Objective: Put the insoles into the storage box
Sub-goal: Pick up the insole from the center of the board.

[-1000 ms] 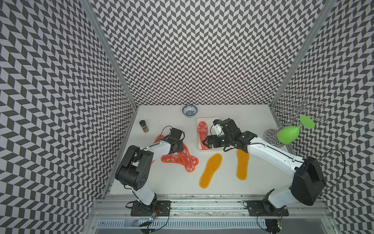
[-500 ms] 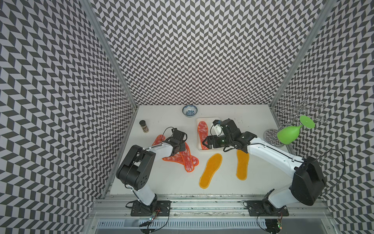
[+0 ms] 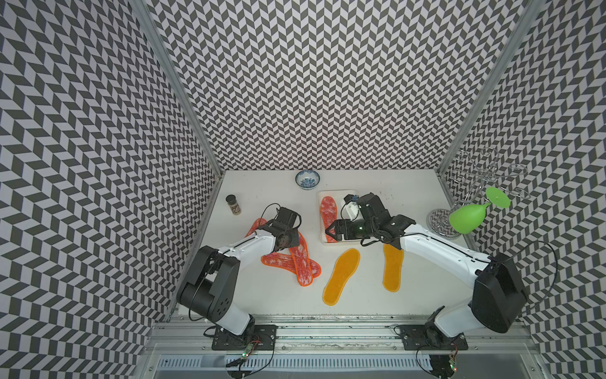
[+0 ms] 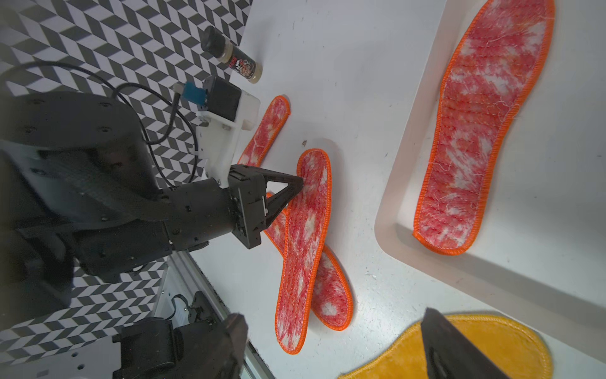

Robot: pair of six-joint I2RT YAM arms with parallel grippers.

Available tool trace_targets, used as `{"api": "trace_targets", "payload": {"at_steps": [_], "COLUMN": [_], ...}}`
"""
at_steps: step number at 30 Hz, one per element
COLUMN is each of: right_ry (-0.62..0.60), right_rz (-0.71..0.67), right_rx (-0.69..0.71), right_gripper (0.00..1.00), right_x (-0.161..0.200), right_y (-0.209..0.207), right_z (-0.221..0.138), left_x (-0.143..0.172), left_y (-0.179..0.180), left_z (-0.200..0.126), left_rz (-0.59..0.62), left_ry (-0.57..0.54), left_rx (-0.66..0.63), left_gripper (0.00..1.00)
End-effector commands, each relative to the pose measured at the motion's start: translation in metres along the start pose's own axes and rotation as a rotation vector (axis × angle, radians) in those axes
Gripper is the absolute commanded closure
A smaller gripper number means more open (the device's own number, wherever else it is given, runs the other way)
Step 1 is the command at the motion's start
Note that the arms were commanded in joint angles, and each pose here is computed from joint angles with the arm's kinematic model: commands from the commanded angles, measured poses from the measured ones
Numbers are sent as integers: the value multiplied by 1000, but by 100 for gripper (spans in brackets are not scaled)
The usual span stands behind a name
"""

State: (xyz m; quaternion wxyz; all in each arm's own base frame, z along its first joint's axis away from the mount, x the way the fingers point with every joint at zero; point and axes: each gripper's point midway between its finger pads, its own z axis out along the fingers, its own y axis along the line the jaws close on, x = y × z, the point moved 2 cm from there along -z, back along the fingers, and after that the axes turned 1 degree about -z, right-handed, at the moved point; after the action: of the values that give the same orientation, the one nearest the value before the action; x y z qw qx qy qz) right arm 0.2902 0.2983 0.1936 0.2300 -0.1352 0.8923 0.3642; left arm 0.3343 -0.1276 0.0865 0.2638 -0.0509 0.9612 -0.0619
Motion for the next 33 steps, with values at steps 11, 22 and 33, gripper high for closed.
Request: {"api": "trace_targets", "payload": {"at_steps": [11, 22, 33], "right_ry": [-33, 3, 25], "right_rz": [31, 34, 42], "right_rx": [-299, -390, -414], "right_gripper": [23, 40, 66], "right_x": [-23, -30, -29], "right_y": [48, 64, 73], "right_z": [6, 28, 36], "left_x": [-70, -82, -84], "left_y": [-27, -50, -59], "left_z": [-104, -136, -148], "left_rz": [18, 114, 119], "left_ry": [-201, -299, -319], "left_rx": [142, 178, 216], "left_gripper": [100, 100, 100]}}
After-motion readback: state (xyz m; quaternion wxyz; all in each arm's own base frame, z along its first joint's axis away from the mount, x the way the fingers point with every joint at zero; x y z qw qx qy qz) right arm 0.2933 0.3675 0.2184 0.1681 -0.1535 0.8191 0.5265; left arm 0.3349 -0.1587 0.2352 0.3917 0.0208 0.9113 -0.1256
